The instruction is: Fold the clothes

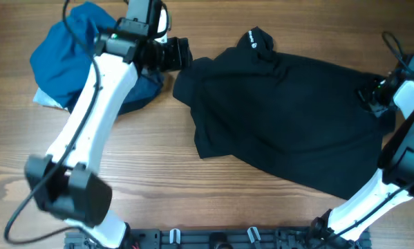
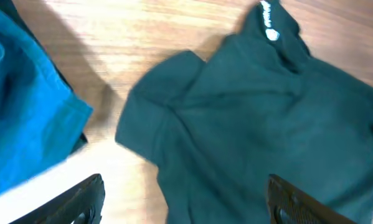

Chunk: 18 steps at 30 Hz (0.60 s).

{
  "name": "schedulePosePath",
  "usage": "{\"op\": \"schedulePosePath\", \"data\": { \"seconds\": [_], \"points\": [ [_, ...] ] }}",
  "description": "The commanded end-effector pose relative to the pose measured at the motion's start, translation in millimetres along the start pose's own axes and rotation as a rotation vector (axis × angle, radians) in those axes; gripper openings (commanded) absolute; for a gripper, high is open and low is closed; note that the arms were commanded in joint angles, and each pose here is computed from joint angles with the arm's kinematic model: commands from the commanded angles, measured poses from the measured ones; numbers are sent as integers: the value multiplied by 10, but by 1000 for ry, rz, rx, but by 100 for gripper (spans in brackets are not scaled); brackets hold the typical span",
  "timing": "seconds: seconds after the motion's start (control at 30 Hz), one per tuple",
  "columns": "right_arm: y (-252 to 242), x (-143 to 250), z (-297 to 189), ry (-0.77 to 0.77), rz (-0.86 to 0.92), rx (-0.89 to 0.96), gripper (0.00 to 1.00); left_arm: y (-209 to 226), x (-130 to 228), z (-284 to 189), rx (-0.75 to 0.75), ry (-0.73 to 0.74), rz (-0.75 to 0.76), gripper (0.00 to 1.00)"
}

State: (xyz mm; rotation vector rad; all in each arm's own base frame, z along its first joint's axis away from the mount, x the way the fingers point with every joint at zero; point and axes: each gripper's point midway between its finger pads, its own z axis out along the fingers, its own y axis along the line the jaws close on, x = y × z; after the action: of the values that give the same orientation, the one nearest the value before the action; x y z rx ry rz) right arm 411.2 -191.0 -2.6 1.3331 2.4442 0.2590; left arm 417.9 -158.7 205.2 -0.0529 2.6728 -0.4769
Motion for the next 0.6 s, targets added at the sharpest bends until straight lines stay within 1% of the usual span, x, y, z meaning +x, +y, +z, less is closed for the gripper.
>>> {"op": "schedulePosePath", "data": {
  "seconds": [0.0, 0.07, 0.13, 0.2, 0.27, 0.3, 0.33, 0.37, 0.4, 0.47, 0.5, 0.57],
  "points": [
    [112, 192, 433, 119, 93, -96, 5, -219, 181, -240, 39, 17, 64, 83],
    [317, 29, 409, 109, 111, -168, 4, -301, 331, -273, 40, 55, 110, 83],
    [517, -181, 291, 71, 92, -226, 5, -364, 463, -266, 38, 95, 131, 84],
    [744, -378, 120, 42, 42, -295, 5, -435, 602, -252, 36, 134, 197, 82],
    [891, -491, -28, 29, -10, -336, 7, -491, 659, -248, 40, 146, 216, 81],
    [1024, -559, -200, 23, -83, -386, 13, -524, 688, -246, 44, 152, 225, 79],
    [1094, -596, -332, 17, -128, -415, 22, -543, 705, -247, 46, 155, 230, 77],
    [1138, -637, -504, 11, -154, -434, 30, -551, 725, -255, 46, 160, 232, 74],
    [1140, -679, -648, 1, -157, -434, 36, -548, 739, -256, 44, 165, 233, 73],
    [1114, -744, -1050, -35, -180, -435, 44, -533, 769, -276, 39, 176, 231, 74],
    [1076, -751, -1213, -49, -182, -426, 46, -526, 782, -278, 37, 182, 230, 74],
    [908, -753, -1485, -78, -163, -360, 52, -517, 796, -280, 34, 188, 235, 75]
  ]
}}
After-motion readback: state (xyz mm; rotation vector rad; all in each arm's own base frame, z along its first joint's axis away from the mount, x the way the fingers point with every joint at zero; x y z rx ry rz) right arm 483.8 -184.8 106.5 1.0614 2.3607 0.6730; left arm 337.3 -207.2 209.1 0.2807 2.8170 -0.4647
